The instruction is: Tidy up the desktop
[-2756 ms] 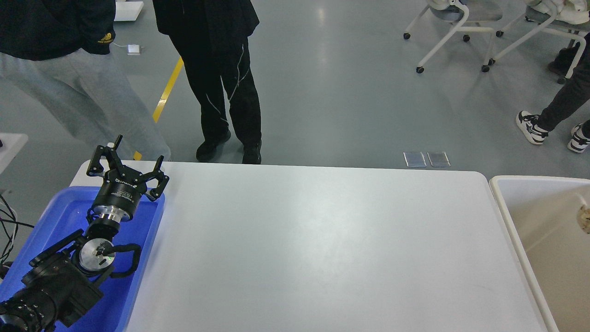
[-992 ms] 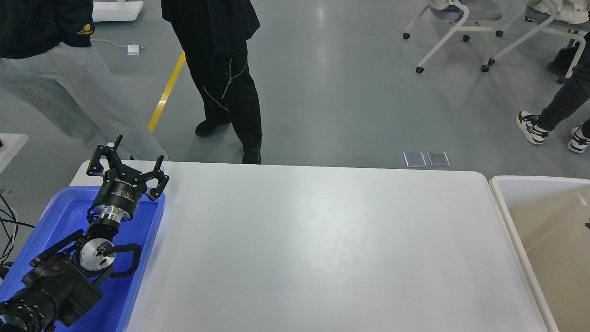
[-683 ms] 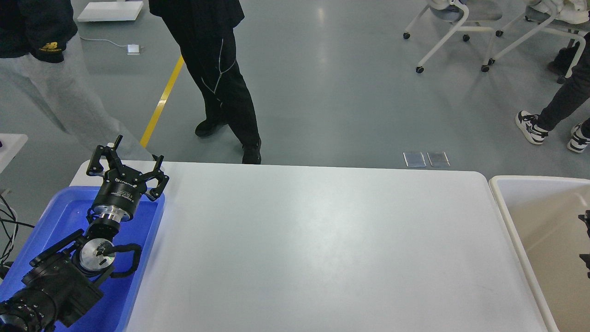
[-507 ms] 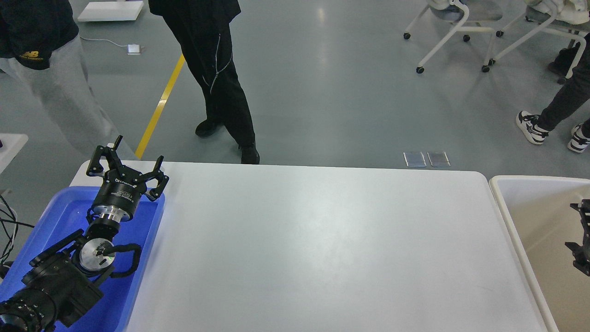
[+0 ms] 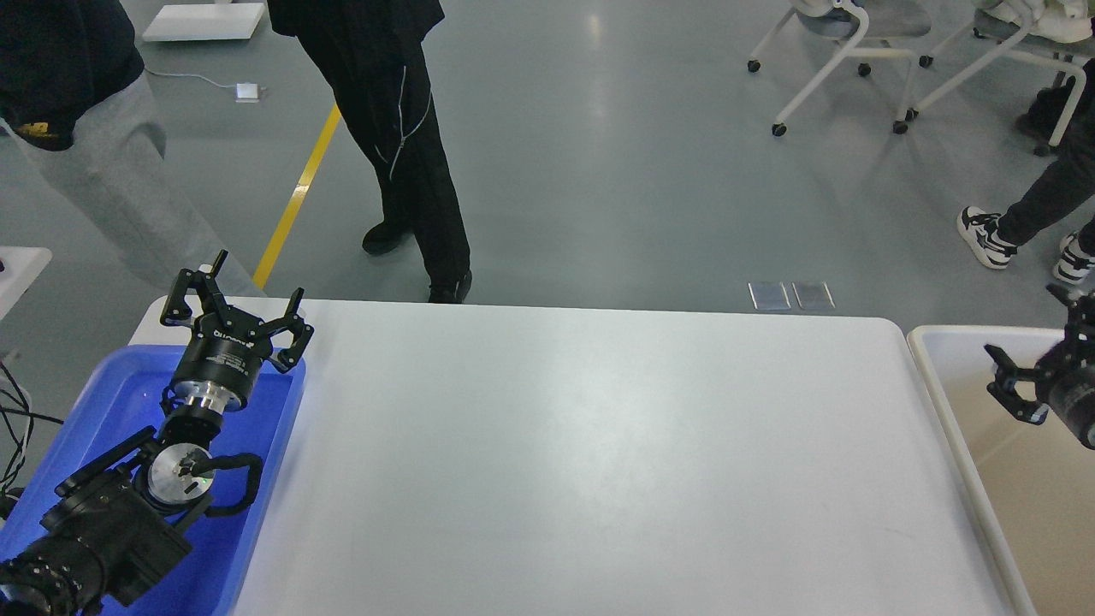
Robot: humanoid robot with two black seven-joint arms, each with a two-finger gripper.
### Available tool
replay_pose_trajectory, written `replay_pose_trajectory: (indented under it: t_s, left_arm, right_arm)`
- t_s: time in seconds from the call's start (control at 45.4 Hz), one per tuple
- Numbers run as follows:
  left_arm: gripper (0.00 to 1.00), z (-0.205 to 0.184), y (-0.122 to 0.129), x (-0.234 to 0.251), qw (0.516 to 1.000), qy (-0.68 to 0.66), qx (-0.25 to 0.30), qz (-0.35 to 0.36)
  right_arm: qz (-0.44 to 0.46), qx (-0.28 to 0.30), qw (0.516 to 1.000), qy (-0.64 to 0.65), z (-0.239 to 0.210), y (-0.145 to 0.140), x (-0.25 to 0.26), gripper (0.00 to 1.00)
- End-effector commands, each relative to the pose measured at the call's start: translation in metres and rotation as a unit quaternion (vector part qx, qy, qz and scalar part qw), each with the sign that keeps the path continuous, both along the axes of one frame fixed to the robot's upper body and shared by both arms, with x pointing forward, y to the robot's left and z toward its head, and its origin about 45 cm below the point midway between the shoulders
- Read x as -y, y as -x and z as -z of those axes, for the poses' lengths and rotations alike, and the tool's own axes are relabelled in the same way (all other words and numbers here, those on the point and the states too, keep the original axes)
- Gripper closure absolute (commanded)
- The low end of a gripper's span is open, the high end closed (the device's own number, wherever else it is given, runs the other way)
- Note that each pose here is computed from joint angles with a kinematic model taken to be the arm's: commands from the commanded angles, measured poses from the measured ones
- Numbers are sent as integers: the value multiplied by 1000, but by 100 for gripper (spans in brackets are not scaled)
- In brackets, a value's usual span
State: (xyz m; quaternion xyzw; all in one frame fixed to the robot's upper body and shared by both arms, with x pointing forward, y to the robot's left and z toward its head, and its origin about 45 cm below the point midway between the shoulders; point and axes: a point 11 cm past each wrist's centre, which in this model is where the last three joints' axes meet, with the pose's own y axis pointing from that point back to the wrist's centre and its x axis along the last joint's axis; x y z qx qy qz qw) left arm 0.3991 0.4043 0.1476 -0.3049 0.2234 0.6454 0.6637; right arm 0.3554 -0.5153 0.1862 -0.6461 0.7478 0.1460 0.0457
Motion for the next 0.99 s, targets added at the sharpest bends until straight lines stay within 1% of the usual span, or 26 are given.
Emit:
replay_pose_trajectory:
  t_s: [0.0,0.088,0.176,0.375,0.507,0.573,0.97]
  left_arm:
    - [0,0,0,0,1000,0,0,0]
    - [0,0,0,0,1000,0,0,0]
    - [0,0,0,0,1000,0,0,0]
    - [0,0,0,0,1000,0,0,0]
    - [0,0,0,0,1000,0,0,0]
    - [0,0,0,0,1000,0,0,0]
    - [0,0,0,0,1000,0,0,0]
  right_arm:
    - [5,64,996,-56,-2,-5,-38,0]
    - [12,59,996,-70,15,-3,-52,0]
    - [13,67,994,-82,27,-1,-67,0]
    - [29,108,988,-105,36,-2,-93,0]
    - [32,112,991,-67,36,-8,-106,0]
    - [13,109,993,-37,40,-9,-120,0]
    - [17,105,993,-45,47,-6,-127,0]
